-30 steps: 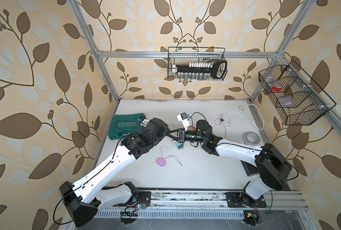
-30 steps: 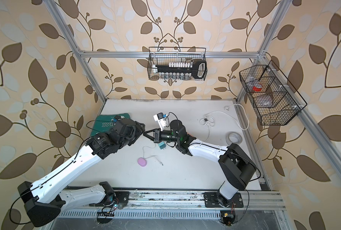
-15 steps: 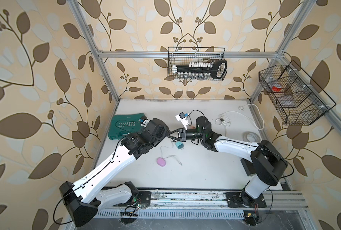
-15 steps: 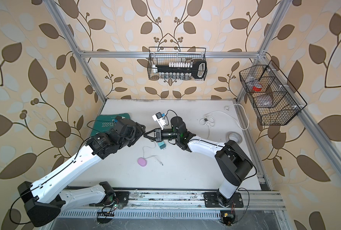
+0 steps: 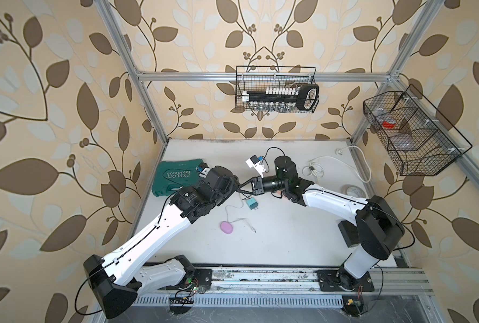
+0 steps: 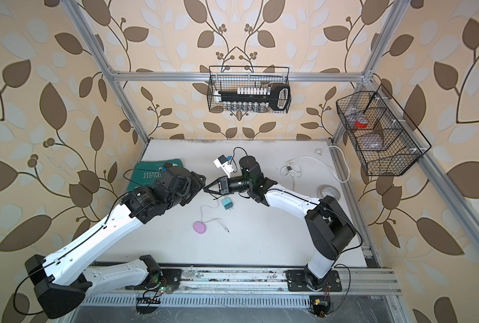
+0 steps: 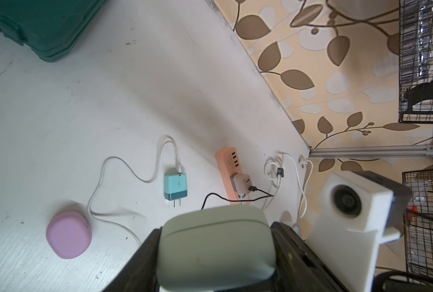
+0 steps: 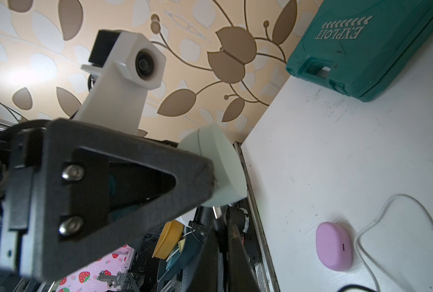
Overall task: Charge the bluetooth headset
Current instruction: Insert the charging cable into the bluetooth headset.
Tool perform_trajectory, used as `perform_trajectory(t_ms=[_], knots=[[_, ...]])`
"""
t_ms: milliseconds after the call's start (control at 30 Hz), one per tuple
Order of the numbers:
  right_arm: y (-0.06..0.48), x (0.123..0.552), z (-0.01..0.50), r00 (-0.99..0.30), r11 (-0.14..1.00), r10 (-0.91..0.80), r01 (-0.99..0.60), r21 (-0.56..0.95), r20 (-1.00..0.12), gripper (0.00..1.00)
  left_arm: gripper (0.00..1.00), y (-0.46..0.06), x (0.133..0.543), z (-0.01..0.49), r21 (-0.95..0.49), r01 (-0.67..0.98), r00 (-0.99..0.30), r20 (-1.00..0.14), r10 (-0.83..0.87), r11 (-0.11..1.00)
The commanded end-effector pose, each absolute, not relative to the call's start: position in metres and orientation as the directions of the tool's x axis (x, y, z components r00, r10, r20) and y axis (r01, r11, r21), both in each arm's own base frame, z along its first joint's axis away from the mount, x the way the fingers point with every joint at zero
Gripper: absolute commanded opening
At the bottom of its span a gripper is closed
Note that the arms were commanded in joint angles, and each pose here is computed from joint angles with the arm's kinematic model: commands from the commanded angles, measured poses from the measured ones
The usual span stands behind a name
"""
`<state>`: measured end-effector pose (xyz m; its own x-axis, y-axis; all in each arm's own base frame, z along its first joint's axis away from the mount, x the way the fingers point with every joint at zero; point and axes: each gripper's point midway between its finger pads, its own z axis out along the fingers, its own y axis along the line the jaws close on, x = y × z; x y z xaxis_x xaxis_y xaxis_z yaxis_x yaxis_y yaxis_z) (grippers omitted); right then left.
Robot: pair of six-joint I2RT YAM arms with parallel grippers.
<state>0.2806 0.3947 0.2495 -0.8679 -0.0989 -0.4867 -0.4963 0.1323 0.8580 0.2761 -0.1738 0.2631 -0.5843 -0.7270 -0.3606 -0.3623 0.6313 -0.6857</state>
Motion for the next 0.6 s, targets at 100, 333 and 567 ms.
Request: perform_trajectory(t_ms=[100, 333, 567], knots=[[0.394, 0.294, 0.25, -0.826, 0.162, -0.117, -0.563, 0.81, -0.551, 0.09, 0.12, -0.214, 0.251, 0.273, -0.738, -0.261, -0.732, -0.268, -0.626, 0.622], [0.386, 0.292, 0.249, -0.811, 0.131, -0.171, -0.582, 0.803, -0.56, 0.09, 0.11, -0.214, 0.251, 0.274, -0.738, -0.256, -0.736, -0.27, -0.621, 0.625], [0.381, 0.294, 0.252, -0.825, 0.121, -0.151, -0.562, 0.818, -0.544, 0.09, 0.11, -0.213, 0.251, 0.271, -0.732, -0.258, -0.735, -0.275, -0.62, 0.63]])
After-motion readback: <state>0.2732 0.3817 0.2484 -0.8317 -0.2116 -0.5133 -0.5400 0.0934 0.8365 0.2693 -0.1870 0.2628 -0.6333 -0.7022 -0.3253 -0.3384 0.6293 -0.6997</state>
